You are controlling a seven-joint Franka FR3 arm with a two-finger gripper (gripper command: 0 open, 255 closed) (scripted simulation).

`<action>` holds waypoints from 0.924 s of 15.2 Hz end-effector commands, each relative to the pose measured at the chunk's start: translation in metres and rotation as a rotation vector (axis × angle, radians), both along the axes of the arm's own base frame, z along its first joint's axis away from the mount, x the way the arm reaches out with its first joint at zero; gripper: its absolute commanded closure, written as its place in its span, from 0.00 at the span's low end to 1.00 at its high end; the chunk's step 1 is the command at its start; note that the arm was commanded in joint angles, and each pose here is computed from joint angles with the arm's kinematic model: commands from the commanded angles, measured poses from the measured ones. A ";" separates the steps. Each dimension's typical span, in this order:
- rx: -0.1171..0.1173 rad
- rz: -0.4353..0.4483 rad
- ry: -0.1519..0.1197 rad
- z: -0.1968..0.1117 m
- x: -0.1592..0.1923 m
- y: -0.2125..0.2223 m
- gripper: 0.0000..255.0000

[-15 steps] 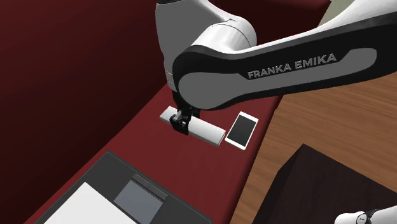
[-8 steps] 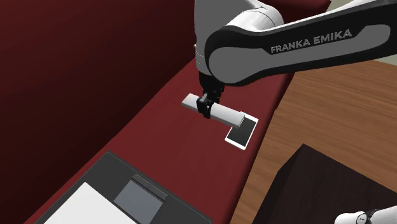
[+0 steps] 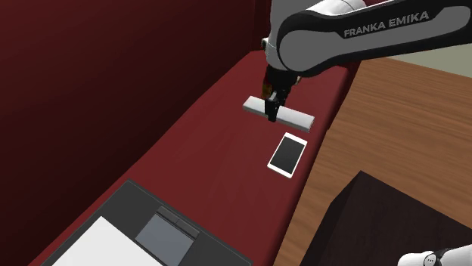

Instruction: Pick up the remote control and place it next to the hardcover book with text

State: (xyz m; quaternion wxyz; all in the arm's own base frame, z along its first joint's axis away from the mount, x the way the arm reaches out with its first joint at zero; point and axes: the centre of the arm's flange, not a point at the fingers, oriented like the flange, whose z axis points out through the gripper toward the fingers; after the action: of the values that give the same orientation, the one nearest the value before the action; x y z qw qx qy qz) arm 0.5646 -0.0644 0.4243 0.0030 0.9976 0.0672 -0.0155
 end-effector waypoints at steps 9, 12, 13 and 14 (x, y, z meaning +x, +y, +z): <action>0.000 0.002 0.000 0.001 -0.023 -0.133 1.00; 0.000 0.002 0.000 0.001 -0.029 -0.172 1.00; 0.000 0.002 0.000 0.001 -0.031 -0.185 1.00; 0.000 0.002 0.000 0.001 -0.033 -0.198 1.00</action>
State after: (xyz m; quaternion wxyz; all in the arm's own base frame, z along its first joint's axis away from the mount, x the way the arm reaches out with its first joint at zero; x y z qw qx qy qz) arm 0.5351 -0.2471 0.4243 0.0030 0.9976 0.0673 -0.0149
